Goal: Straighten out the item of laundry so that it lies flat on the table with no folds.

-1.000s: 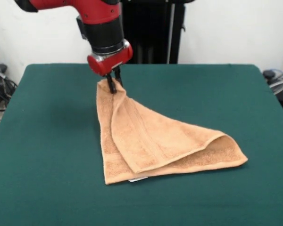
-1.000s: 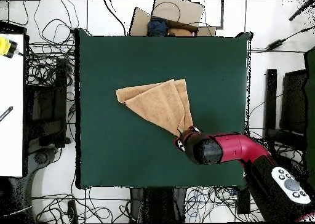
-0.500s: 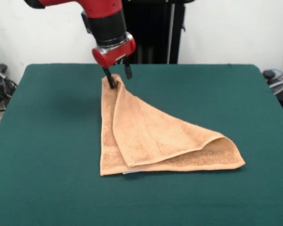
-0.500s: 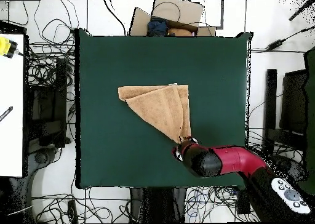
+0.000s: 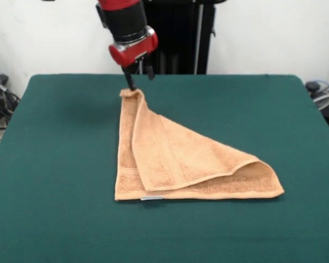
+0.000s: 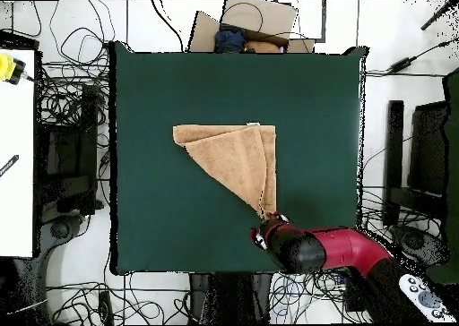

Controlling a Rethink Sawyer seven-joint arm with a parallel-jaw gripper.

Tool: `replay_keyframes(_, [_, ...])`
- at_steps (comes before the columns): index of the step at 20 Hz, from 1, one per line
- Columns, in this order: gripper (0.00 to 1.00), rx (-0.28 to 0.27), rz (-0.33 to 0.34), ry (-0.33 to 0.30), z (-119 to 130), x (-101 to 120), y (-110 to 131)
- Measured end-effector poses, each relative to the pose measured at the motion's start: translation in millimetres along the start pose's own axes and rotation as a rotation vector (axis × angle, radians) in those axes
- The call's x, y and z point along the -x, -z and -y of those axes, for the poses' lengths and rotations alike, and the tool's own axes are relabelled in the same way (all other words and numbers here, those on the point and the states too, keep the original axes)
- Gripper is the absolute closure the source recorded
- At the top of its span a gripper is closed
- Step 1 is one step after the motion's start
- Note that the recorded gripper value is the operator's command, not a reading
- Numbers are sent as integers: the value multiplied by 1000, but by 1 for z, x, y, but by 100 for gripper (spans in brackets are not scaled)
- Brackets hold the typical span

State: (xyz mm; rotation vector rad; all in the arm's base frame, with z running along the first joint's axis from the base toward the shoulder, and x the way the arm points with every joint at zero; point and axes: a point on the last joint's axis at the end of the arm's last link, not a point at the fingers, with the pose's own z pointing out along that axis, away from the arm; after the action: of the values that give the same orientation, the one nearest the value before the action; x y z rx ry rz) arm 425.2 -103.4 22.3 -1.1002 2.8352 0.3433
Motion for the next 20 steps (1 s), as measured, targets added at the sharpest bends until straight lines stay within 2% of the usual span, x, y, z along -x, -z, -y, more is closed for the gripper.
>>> replay_keyframes(6, [0,0,-7,-10,-7,8,11])
replay_keyframes(9, [0,-2,1,-46,-6,29,21])
replay_keyframes(10, [0,4,12,-82,-6,51,27])
replay_keyframes(13, [0,14,27,-122,-9,81,33])
replay_keyframes(14, [0,18,35,-137,-11,99,34])
replay_keyframes(15, [0,23,50,-148,-16,136,34])
replay_keyframes(18, [0,18,62,-150,-20,162,31])
replay_keyframes(19, [0,9,78,-148,-23,189,26])
replay_keyframes(20, [0,6,85,-147,-24,199,24])
